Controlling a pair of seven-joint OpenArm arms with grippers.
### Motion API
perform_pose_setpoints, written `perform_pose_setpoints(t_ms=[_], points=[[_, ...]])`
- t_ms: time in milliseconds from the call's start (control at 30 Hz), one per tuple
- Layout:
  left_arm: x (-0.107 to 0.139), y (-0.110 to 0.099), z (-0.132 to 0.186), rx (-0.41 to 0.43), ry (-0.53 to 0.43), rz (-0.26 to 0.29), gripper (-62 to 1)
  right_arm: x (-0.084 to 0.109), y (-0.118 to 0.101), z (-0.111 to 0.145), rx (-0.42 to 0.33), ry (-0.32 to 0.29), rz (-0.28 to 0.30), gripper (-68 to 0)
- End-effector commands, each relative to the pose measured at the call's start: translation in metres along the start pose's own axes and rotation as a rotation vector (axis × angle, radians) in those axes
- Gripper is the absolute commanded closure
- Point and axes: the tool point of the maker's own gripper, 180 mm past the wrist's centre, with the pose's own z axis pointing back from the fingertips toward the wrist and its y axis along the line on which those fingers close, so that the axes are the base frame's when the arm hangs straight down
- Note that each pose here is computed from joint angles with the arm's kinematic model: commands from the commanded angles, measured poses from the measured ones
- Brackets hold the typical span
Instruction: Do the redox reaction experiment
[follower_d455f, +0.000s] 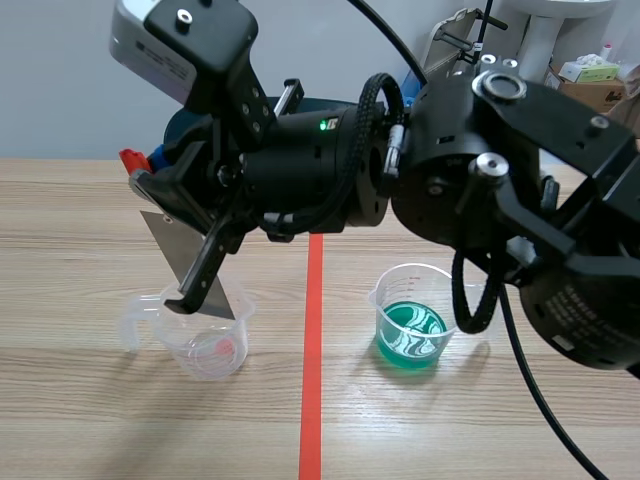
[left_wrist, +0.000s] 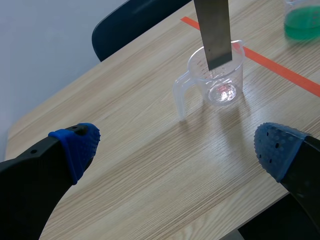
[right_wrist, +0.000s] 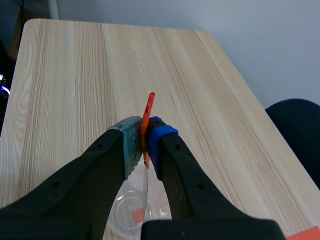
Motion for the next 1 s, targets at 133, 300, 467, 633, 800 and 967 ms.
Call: perform_pose_setpoints(t_ms=[133, 300, 467, 633, 800, 967], points=[[0.006, 0.001, -0.001, 0.006, -0.025, 0.009, -62.3, 0.029, -0.009, 0.003, -0.014, -0.060, 0.034, -0.6], [0.006, 0.001, -0.001, 0.006, -0.025, 0.009, -62.3, 0.041, -0.010, 0.002, 0.007, -0.077, 0.002, -0.6], [0.006, 0.000, -0.001, 0.006, -0.025, 0.009, -62.3, 0.050, -0.013, 0.003, 0.018, -0.085, -0.004, -0.6], [0.006, 0.000, -0.001, 0.005, -0.025, 0.009, -62.3, 0.058, -0.015, 0.003, 0.030, -0.097, -0.014, -0.6], [0.006, 0.000, -0.001, 0.001, -0.025, 0.014, -62.3, 0.063, -0.018, 0.004, 0.030, -0.109, -0.030, -0.6], [0.006, 0.000, -0.001, 0.001, -0.025, 0.014, -62.3, 0.068, -0.019, 0.006, 0.037, -0.126, -0.063, -0.6]])
